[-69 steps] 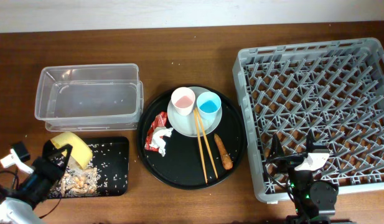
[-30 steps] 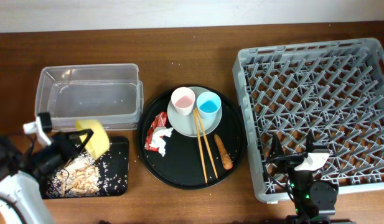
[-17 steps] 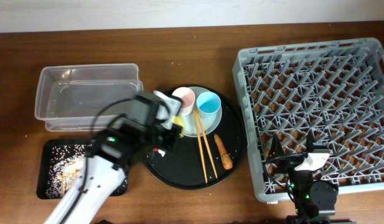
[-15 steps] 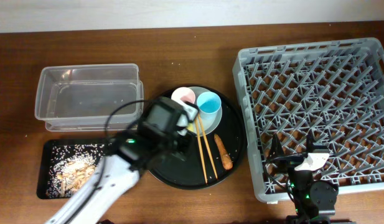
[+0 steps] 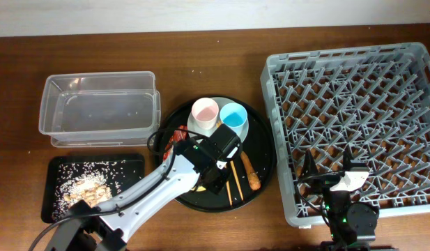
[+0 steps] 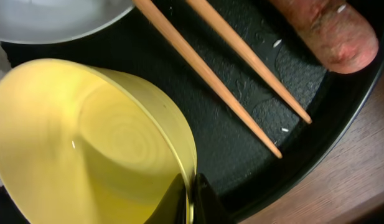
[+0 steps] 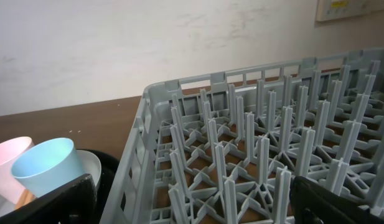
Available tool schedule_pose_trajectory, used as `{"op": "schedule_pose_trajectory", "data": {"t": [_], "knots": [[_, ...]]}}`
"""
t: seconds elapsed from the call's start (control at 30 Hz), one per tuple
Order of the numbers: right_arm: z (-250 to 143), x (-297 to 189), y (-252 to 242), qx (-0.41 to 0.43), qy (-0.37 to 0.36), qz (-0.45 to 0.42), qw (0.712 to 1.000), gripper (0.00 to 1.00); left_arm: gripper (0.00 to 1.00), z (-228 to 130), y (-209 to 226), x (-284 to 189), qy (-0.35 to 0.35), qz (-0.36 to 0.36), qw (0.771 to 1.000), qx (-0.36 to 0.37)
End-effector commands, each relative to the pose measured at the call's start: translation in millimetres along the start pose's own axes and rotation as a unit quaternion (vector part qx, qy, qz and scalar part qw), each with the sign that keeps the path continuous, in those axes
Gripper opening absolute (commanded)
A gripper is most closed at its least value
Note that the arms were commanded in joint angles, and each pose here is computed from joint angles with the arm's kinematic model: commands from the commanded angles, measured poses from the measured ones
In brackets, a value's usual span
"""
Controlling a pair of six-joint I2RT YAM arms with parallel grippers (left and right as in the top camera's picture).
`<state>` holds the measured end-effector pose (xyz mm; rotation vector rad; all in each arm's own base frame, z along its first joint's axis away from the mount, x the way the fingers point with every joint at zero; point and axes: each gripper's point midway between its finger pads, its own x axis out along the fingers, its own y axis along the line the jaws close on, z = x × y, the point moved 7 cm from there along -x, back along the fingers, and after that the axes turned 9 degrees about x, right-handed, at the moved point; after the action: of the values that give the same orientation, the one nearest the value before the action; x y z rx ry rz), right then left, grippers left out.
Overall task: Sort waste into correct bins and load items into the dishwasher rack
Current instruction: 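Return the empty yellow bowl to the round tray with left gripper, then grasp the white tissue and drop it into the clear bin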
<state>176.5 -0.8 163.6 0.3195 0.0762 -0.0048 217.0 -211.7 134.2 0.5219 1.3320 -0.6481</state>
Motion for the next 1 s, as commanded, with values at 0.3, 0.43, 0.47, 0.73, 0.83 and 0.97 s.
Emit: {"op": "schedule_pose_trajectory", "data": {"t": [0.3, 0.43, 0.47, 0.73, 0.83, 0.97], "knots": [[-2, 0, -2, 0.002, -0.001, -0.003, 1.0, 0.98, 0.34, 20, 11, -28, -0.022, 0.06, 0.998, -0.002], [-2, 0, -2, 0.002, -0.001, -0.003, 1.0, 0.98, 0.47, 16, 49, -33, -0.013, 0.13, 0.99, -0.046], [-2, 0, -2, 0.002, -0.001, -0.003, 1.0, 0.98, 0.47, 13, 66, -34, -0.008, 0.134, 0.988, -0.072], [-2, 0, -2, 0.002, -0.001, -0.003, 1.0, 0.98, 0.46, 0, 123, -9, 0.005, 0.145, 0.977, -0.159], [-2, 0, -2, 0.002, -0.001, -0.003, 1.0, 0.98, 0.46, -2, 123, 10, 0.027, 0.143, 0.977, -0.157], [-2, 0, -2, 0.002, -0.001, -0.003, 1.0, 0.98, 0.45, -3, 125, 34, 0.056, 0.138, 0.977, -0.155]]}}
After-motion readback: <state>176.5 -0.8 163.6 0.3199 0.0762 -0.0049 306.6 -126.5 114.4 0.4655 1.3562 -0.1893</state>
